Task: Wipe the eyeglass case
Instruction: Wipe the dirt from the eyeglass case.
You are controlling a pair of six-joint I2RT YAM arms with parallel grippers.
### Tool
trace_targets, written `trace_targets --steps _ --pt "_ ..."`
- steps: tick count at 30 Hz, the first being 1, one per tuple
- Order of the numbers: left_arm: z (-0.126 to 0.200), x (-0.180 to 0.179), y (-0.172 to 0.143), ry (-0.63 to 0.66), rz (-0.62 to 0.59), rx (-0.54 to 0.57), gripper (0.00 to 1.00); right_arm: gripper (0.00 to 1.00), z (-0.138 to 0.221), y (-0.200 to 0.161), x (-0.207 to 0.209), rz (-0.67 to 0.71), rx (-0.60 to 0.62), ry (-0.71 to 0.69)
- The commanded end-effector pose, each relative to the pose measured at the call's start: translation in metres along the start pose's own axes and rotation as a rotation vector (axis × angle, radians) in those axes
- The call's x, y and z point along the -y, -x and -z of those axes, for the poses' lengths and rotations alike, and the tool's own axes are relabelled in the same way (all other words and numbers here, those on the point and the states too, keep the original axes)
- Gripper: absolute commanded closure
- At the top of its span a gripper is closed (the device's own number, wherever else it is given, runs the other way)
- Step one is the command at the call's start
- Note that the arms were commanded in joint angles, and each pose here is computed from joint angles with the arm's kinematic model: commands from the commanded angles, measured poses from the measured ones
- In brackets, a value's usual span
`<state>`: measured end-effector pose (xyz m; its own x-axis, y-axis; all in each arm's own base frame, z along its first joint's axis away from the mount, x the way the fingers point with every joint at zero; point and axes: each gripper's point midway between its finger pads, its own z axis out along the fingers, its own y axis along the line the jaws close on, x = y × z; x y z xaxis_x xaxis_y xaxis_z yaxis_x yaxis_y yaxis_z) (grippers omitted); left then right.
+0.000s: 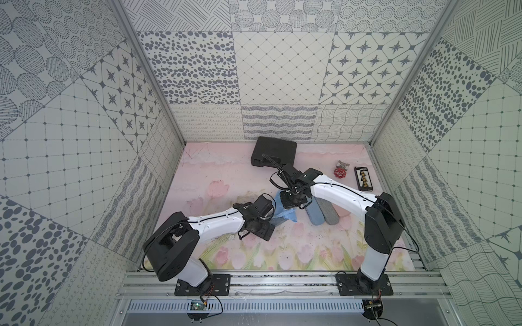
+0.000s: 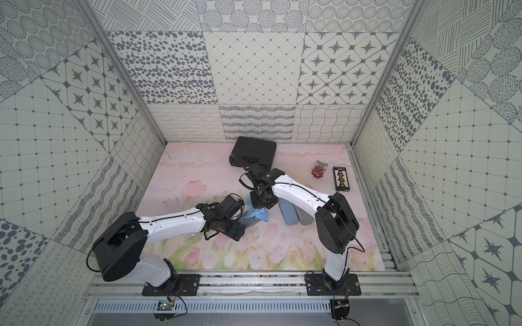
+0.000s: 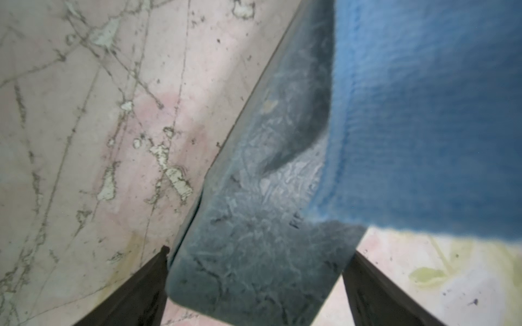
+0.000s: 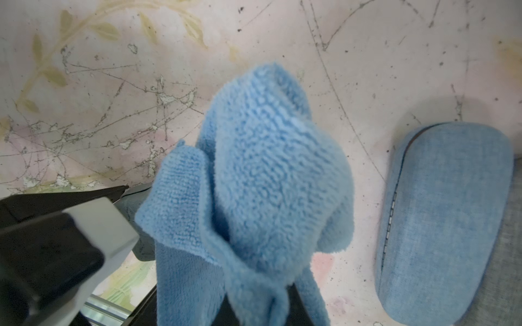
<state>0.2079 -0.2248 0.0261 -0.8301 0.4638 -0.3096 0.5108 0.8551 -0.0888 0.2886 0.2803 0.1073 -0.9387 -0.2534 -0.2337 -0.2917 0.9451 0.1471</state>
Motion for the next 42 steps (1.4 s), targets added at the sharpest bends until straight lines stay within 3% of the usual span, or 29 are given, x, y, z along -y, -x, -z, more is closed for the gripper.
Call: trace_targets --steps 1,6,13,15,18,22,25,28,31,36,38,42 --pt "0.0 0.004 -0.002 -0.033 -0.017 -0.002 0.1 1.0 0.01 0.001 -0.004 -0.005 0.026 0.031" --pt "-0.003 0.012 -0.01 -0.081 0.002 0.024 0.37 1.0 -0.002 -0.013 -0.029 0.014 0.006 0.06" --pt "-0.004 0.019 -0.005 -0.113 0.018 0.053 0.48 1.0 -0.048 -0.038 -0.062 0.011 -0.126 0.157" --pt "-0.002 0.019 -0.006 -0.113 0.028 0.04 0.44 1.0 -0.052 -0.035 -0.044 -0.023 -0.137 0.138" --pt "0.011 0.014 -0.013 -0.087 0.03 0.014 0.34 1.0 -0.023 -0.019 -0.024 -0.034 -0.049 0.145" --pt "0.039 0.004 -0.005 -0.038 0.012 0.078 0.16 1.0 0.019 -0.007 -0.01 -0.02 0.003 0.158" --pt "0.056 -0.011 0.012 0.028 0.009 0.143 0.01 1.0 0.02 -0.01 0.024 -0.061 0.007 0.041" --pt "0.065 -0.032 0.032 0.097 0.065 0.198 0.01 1.0 0.005 -0.023 0.066 -0.091 -0.042 -0.129" --pt "0.07 -0.048 0.049 0.151 0.122 0.25 0.01 1.0 -0.002 -0.021 0.075 -0.11 -0.028 -0.149" --pt "0.064 -0.022 0.063 0.006 -0.012 0.257 0.01 1.0 -0.018 -0.016 0.079 -0.124 -0.056 -0.183" --pt "0.059 -0.016 0.063 -0.023 -0.062 0.244 0.01 1.0 -0.023 -0.014 0.078 -0.137 -0.054 -0.165" --pt "0.044 -0.012 0.065 -0.048 -0.097 0.198 0.0 1.0 -0.039 -0.002 0.05 -0.147 -0.083 0.005"
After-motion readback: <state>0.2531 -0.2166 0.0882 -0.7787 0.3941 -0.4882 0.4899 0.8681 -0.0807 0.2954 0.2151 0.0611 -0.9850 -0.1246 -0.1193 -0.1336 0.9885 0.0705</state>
